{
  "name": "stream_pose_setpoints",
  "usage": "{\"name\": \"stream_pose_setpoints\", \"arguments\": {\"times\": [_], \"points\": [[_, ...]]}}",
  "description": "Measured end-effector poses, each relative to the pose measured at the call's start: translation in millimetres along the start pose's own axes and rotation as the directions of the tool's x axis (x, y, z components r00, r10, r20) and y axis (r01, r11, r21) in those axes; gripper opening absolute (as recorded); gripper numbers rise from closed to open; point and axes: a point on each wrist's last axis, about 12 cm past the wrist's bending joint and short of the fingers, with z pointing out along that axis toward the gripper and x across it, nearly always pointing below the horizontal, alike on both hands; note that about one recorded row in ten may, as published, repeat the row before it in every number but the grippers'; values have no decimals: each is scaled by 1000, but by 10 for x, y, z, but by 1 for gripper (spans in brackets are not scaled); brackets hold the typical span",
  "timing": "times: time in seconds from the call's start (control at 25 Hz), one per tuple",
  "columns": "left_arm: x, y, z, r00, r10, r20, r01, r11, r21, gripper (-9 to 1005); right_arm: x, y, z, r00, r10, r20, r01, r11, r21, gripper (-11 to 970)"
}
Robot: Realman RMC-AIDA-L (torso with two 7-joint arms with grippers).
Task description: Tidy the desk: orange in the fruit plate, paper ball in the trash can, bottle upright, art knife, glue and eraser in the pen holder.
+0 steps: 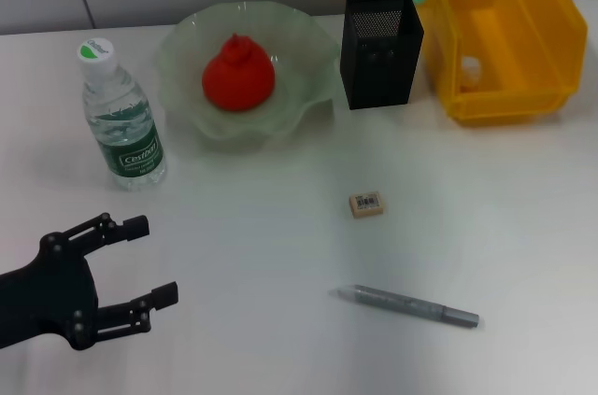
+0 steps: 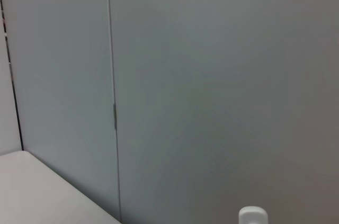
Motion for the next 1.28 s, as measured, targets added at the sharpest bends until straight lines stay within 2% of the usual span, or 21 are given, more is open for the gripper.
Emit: {"name": "stream_pose_setpoints", "arguments": {"times": [0.36, 0.6, 1.28], "points": [[-34, 37, 40, 1000, 12, 2, -12, 1000, 6, 861, 247, 85, 152, 999, -32, -25, 31, 999, -19, 270], [-35, 38, 48, 1000, 13, 1, -13, 1000, 9, 861, 364, 146, 179, 997, -67, 23, 68, 997, -27, 284], [-34, 33, 55, 1000, 5, 0, -5, 1000, 15, 861, 496, 62, 126, 999, -49, 19, 48, 998, 40, 325]]}}
